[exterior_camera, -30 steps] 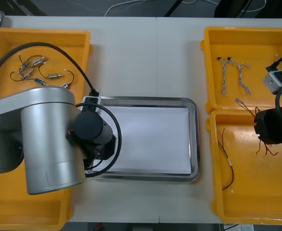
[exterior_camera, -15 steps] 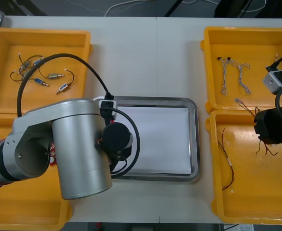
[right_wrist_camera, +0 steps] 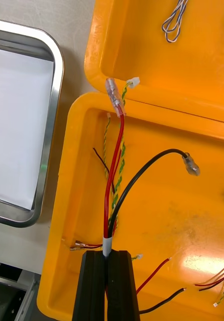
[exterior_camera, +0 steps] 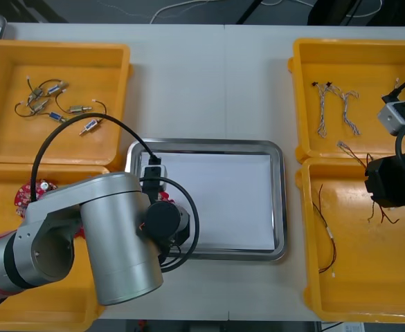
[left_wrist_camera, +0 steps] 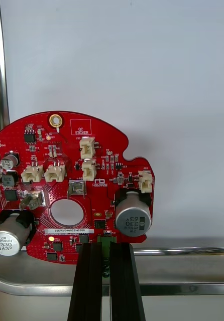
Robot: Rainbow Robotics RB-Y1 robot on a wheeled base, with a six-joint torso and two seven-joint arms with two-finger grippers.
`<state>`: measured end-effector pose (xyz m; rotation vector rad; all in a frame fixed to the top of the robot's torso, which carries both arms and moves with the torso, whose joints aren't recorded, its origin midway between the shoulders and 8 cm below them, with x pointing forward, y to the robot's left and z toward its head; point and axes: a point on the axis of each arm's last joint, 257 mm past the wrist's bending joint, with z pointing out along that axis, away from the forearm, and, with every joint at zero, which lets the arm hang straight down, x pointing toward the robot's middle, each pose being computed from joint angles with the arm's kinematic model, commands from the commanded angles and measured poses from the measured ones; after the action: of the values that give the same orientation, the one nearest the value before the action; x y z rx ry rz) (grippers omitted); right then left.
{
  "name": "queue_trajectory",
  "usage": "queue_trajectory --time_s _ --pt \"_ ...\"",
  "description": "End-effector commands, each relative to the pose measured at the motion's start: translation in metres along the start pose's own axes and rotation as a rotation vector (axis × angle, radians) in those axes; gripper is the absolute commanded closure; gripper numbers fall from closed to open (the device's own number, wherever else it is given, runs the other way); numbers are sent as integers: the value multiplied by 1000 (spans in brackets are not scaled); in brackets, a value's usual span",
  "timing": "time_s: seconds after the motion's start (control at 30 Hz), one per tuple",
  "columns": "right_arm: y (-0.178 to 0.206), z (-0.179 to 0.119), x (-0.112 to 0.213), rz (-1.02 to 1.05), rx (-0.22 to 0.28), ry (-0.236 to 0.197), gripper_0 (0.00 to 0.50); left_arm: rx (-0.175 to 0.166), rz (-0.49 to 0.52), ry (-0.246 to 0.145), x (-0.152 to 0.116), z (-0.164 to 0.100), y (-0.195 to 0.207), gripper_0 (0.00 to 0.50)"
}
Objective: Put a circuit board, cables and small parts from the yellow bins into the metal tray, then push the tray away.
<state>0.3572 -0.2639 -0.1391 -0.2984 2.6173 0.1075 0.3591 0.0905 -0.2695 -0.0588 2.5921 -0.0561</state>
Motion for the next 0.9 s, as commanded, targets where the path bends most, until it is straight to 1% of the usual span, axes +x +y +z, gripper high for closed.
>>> queue_trajectory --time_s 0.03,0.13,0.17,0.33,0.53,0.57,0.67,0.7,0.73,0.77,0.8,0.83,0.9 --pt "-1 -6 -1 17 27 -12 500 26 41 20 14 5 -19 500" --pt "-1 -6 -1 17 27 -12 500 27 43 7 14 11 -23 500" --pt "-1 -6 -1 17 27 -12 500 22 42 0 13 17 -24 500" --pt "-1 -6 -1 17 27 -12 500 15 35 -12 9 27 -25 500" --pt "-1 -6 -1 17 27 -12 500 1 40 -5 14 29 -22 500" --pt "-1 -6 -1 17 27 -12 500 -6 44 -8 13 29 -20 500" --pt "-1 -6 -1 17 27 -12 500 -11 47 -7 14 29 -18 500" --pt "-1 -6 -1 17 27 -12 500 -11 47 -7 14 29 -18 481" --pt "-1 -6 -1 17 27 -12 500 -12 47 -9 14 28 -18 440" --pt "-1 -6 -1 17 27 -12 500 -12 46 -12 14 27 -18 188" --pt "-1 -6 -1 17 27 -12 500 -12 46 -12 14 27 -18 188" --pt "-1 -6 -1 17 27 -12 500 -7 42 -16 14 26 -19 2" --pt "-1 -6 -1 17 27 -12 500 -1 39 -18 14 23 -21 0"
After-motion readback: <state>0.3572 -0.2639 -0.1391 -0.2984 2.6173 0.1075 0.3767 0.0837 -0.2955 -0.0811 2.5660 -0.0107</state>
